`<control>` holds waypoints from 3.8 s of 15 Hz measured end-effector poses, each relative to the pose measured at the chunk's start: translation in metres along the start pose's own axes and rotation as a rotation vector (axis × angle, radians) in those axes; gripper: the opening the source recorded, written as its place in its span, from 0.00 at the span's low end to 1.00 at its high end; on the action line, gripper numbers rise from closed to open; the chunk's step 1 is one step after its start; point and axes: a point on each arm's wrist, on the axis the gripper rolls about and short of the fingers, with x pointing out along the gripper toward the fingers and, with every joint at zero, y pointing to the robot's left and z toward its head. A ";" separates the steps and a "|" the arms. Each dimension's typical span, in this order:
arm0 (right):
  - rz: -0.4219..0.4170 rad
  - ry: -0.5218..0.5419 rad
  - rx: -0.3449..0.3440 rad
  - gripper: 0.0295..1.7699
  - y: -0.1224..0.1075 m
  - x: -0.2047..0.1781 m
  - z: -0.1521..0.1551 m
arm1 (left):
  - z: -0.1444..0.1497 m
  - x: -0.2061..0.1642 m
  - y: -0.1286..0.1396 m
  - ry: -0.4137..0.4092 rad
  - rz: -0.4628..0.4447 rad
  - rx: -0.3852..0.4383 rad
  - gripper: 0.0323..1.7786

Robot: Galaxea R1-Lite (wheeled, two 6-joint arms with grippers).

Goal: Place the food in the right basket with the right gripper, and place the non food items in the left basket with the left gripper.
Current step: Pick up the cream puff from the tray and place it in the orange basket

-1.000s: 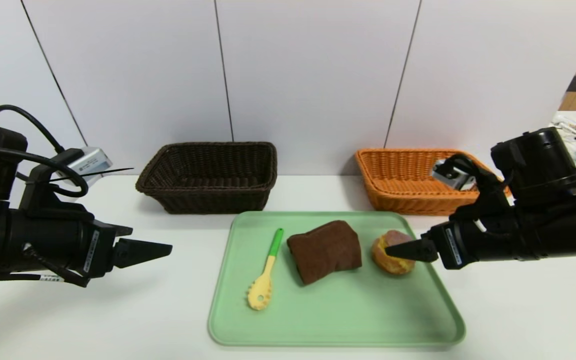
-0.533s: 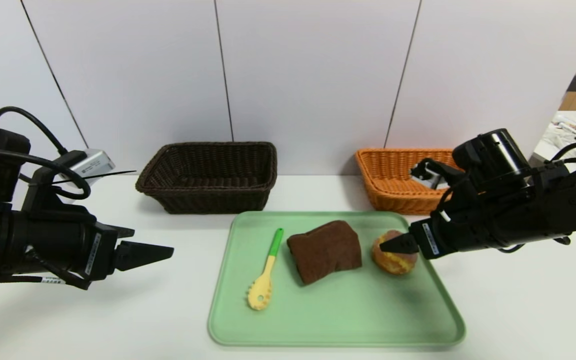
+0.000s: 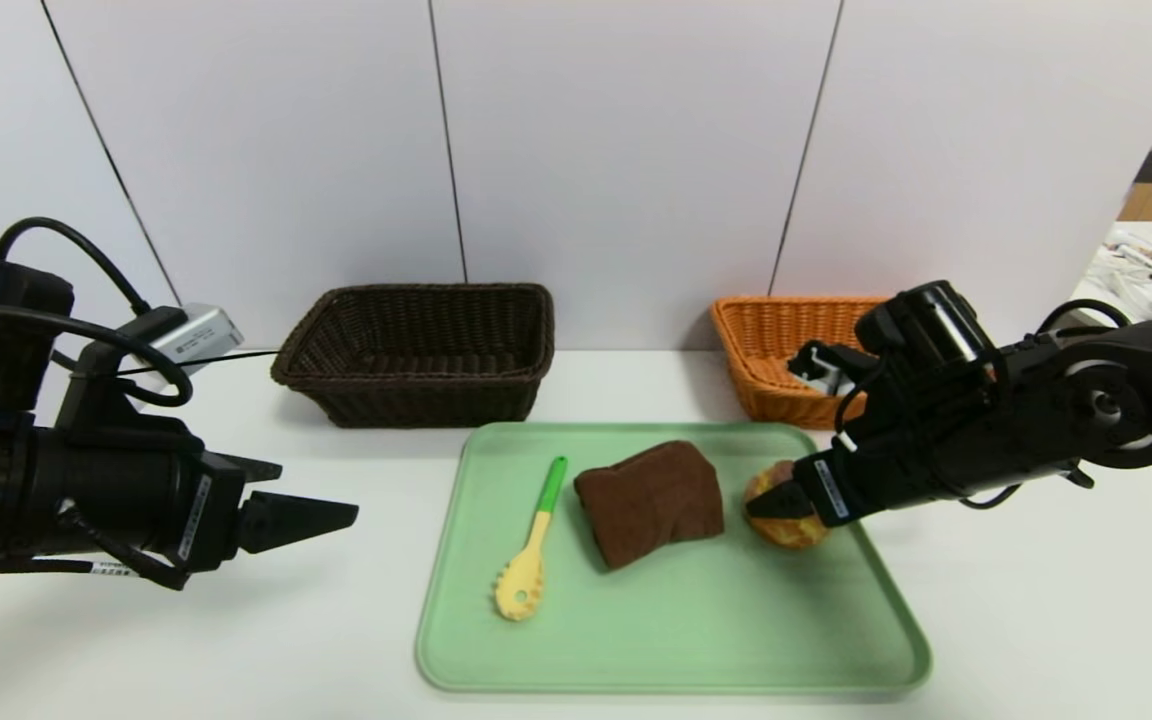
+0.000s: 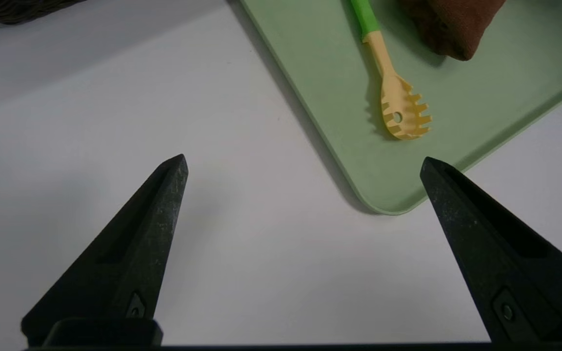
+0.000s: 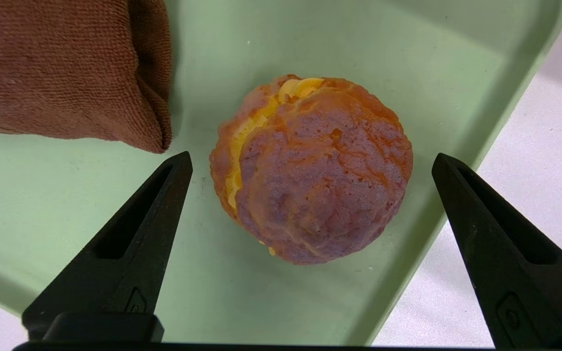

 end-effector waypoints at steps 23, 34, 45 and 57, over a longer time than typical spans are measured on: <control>-0.080 -0.050 -0.041 0.44 0.005 -0.008 0.010 | -0.001 0.000 -0.012 -0.007 -0.099 0.087 0.95; -0.121 -0.447 -0.034 0.44 0.001 -0.102 0.073 | -0.006 -0.003 -0.014 -0.006 -0.099 0.089 0.95; -0.281 -0.367 0.105 0.44 -0.099 -0.035 0.121 | -0.006 -0.002 -0.013 0.000 -0.094 0.085 0.95; -0.280 -0.190 0.160 0.49 -0.133 0.022 0.113 | -0.008 0.006 -0.009 0.030 -0.076 0.056 0.95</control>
